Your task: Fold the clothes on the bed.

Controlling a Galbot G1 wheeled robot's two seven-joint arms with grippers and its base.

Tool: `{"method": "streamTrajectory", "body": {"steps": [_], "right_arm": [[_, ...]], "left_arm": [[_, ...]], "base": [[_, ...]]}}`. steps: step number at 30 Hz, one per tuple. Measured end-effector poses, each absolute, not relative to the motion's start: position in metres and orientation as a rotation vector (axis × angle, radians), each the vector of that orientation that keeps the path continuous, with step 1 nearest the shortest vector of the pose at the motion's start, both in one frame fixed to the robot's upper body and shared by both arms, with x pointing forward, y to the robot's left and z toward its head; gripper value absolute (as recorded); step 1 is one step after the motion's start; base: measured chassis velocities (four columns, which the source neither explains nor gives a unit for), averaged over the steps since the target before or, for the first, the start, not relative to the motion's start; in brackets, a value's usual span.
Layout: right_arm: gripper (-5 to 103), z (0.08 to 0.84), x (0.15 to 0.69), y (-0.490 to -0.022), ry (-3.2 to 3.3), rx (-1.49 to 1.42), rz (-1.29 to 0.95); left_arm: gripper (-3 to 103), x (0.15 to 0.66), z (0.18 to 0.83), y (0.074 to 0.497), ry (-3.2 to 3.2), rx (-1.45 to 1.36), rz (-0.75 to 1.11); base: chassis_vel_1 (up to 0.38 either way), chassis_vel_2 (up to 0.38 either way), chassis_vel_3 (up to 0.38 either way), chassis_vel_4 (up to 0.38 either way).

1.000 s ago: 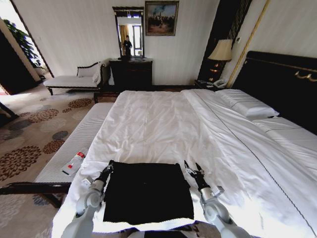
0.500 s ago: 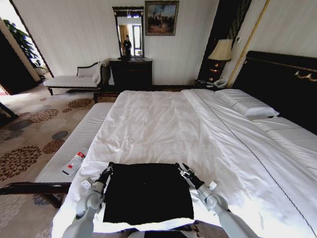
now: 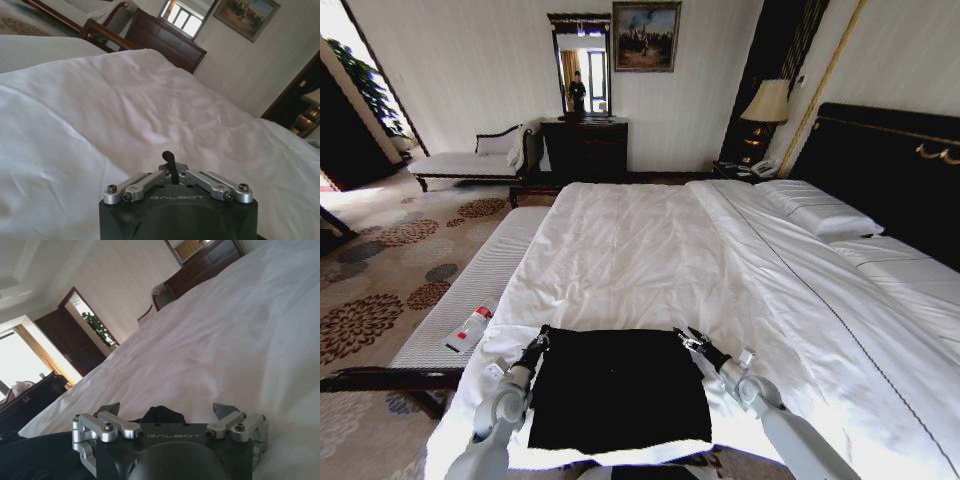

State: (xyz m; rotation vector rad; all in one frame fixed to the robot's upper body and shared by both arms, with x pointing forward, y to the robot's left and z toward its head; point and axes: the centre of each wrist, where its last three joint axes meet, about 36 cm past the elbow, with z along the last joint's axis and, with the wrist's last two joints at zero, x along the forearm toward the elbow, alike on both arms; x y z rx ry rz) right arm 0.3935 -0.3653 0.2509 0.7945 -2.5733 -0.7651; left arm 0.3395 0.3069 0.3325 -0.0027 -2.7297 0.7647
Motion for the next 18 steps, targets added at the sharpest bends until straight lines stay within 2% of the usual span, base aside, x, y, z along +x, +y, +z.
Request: {"method": "streamTrajectory", "body": {"steps": [5, 12, 15, 17, 18], "right_arm": [[100, 0.244, 0.395, -0.371, -2.55, 0.932, -0.784], [101, 0.234, 0.399, -0.369, -2.547, 0.952, -0.758], [99, 0.232, 0.4, -0.37, -2.548, 0.949, -0.749], [89, 0.23, 0.401, -0.371, -2.554, 0.943, -0.745], [89, 0.23, 0.401, -0.371, -2.554, 0.943, -0.745]], "left_arm": [[1, 0.339, 0.332, 0.306, -2.727, -0.004, 0.762], [1, 0.339, 0.335, 0.309, -2.736, -0.012, 0.742], [1, 0.339, 0.336, 0.309, -2.736, -0.013, 0.74], [1, 0.338, 0.336, 0.309, -2.734, -0.013, 0.739], [1, 0.338, 0.336, 0.309, -2.734, -0.013, 0.739]], "base": [[0.0, 0.0, 0.0, 0.0], [0.0, 0.0, 0.0, 0.0], [0.0, 0.0, 0.0, 0.0], [0.0, 0.0, 0.0, 0.0], [0.0, 0.0, 0.0, 0.0]]}}
